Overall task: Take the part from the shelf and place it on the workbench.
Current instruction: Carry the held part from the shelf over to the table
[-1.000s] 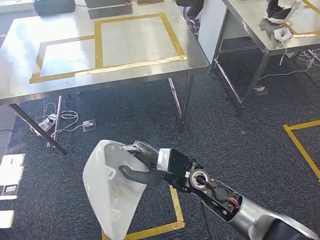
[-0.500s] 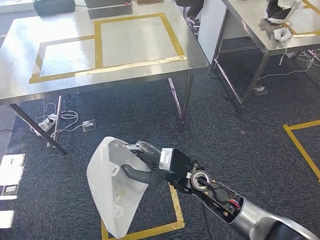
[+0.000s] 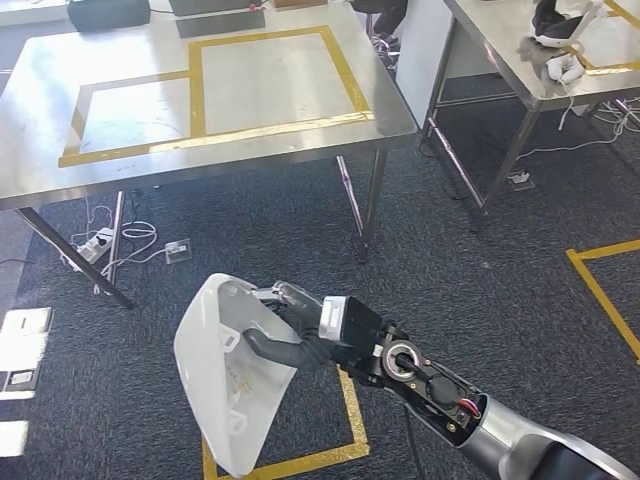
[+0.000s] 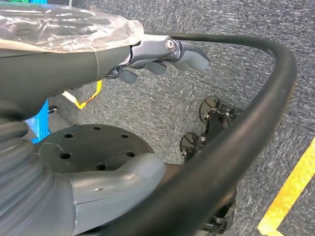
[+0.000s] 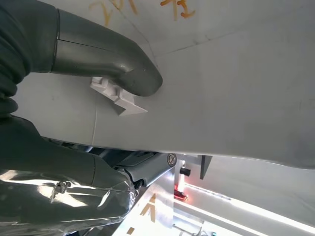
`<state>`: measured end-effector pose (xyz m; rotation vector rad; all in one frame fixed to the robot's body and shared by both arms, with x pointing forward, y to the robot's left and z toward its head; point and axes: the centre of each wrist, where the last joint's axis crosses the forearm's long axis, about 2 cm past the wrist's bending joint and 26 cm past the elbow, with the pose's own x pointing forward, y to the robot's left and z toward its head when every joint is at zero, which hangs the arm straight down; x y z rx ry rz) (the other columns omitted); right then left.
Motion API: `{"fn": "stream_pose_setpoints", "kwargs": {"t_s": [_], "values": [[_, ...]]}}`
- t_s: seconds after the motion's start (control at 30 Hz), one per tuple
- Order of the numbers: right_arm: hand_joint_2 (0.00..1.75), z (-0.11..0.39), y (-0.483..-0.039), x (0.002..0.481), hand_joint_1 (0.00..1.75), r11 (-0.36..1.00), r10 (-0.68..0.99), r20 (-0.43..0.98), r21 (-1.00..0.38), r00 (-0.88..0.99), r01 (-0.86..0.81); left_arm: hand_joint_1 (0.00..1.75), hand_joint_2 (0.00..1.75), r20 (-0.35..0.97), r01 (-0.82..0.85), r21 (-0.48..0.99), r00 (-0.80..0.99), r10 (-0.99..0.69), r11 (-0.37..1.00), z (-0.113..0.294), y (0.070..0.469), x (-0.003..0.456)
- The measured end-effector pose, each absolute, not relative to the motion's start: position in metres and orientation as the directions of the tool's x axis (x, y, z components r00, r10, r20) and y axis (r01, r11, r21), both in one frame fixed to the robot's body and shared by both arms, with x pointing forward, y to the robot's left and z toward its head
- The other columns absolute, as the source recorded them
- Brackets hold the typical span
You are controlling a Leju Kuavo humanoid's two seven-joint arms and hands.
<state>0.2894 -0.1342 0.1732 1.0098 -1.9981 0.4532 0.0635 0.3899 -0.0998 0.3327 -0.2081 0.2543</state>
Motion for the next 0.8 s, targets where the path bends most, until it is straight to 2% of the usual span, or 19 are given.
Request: {"fn": "stream_pose_setpoints", "kwargs": {"t_s": [0.8], "values": [[1.75,0.1729,-0.1349,0.2901,1.75,0.614,-0.487,0.808,0.047,-0.331,-0.788,0.0,1.75,0.243,-0.284,0.291,0.946,0.217,0.914,-0.1004,0.3869,0.0635]]}}
